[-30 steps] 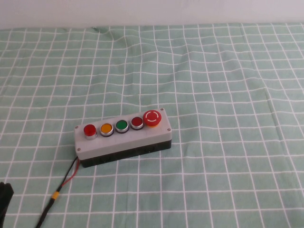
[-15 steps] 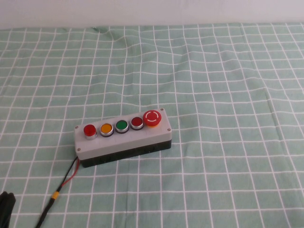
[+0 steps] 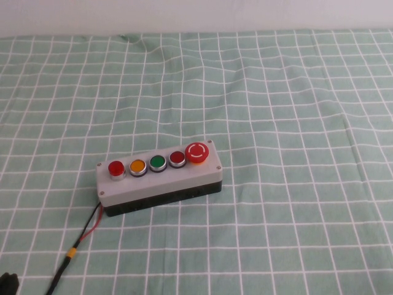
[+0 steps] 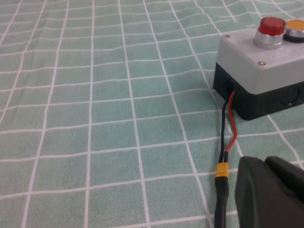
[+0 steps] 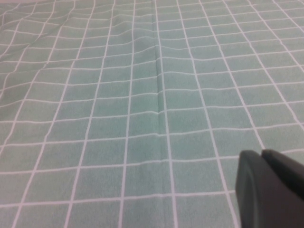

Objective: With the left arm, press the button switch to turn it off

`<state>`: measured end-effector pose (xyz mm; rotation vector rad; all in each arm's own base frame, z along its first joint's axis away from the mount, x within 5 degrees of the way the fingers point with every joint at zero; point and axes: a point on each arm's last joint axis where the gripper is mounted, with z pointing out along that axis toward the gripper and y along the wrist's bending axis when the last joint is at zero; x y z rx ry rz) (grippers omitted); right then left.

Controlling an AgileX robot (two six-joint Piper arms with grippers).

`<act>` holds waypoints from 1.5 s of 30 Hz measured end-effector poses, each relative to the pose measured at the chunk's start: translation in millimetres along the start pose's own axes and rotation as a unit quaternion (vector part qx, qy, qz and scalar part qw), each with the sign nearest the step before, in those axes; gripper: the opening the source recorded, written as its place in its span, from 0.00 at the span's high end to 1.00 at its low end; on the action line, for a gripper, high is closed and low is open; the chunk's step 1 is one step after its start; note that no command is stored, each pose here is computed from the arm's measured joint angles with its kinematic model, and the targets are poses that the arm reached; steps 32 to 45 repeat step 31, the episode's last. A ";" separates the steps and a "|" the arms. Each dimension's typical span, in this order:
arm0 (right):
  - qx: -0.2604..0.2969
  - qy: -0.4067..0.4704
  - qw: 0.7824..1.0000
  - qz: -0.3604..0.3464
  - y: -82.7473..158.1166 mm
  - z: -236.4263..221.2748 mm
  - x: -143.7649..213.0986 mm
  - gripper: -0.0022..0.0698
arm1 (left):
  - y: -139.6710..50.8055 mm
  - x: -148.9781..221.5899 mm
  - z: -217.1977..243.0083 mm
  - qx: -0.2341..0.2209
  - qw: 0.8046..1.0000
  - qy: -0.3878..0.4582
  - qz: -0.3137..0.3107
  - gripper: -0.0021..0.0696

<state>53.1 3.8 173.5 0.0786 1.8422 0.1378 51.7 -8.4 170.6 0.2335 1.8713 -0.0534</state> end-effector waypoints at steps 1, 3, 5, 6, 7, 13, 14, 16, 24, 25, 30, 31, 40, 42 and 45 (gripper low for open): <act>0.000 0.000 1.000 0.000 0.0 0.0 0.0 0.99 | -0.3 0.0 0.0 0.001 1.000 0.000 -0.005 0.98; 0.000 0.000 1.000 0.000 0.0 0.0 0.0 0.99 | -0.3 0.1 -0.1 0.001 1.000 0.000 -0.005 0.98; 0.000 0.000 1.000 0.000 0.0 0.0 0.0 0.99 | -0.3 0.1 -0.1 0.001 1.000 0.000 -0.005 0.98; 0.000 0.000 1.000 0.000 0.0 0.0 0.0 0.99 | -0.3 0.1 -0.1 0.001 1.000 0.000 -0.005 0.98; 0.000 0.000 1.000 0.000 0.0 0.0 0.0 0.99 | -0.3 0.1 -0.1 0.001 1.000 0.000 -0.005 0.98; 0.000 0.000 1.000 0.000 0.0 0.0 0.0 0.99 | -0.3 0.1 -0.1 0.001 1.000 0.000 -0.005 0.98; 0.000 0.000 1.000 0.000 0.0 0.0 0.0 0.99 | -0.3 0.1 -0.1 0.001 1.000 0.000 -0.005 0.98; 0.000 0.000 1.000 0.000 0.0 0.0 0.0 0.99 | -0.3 0.1 -0.1 0.001 1.000 0.000 -0.005 0.98; 0.000 0.000 1.000 0.000 0.0 0.0 0.0 0.99 | -0.3 0.1 -0.1 0.001 1.000 0.000 -0.005 0.98; 0.000 0.000 1.000 0.000 0.0 0.0 0.0 0.99 | -0.3 0.1 -0.1 0.001 1.000 0.000 -0.005 0.98; 0.000 0.000 1.000 0.000 0.0 0.0 0.0 0.99 | -0.3 0.1 -0.1 0.001 1.000 0.000 -0.005 0.98; 0.000 0.000 1.000 0.000 0.0 0.0 0.0 0.99 | -0.3 0.1 -0.1 0.001 1.000 0.000 -0.005 0.98; 0.000 0.000 1.000 0.000 0.0 0.0 0.0 0.99 | -0.3 0.1 -0.1 0.001 1.000 0.000 -0.005 0.98; 0.000 0.000 1.000 0.000 0.0 0.0 0.0 0.99 | -0.3 0.1 -0.1 0.001 1.000 0.000 -0.005 0.98; 0.000 0.000 1.000 0.000 0.0 0.0 0.0 0.99 | -0.3 0.1 -0.1 0.001 1.000 0.000 -0.005 0.98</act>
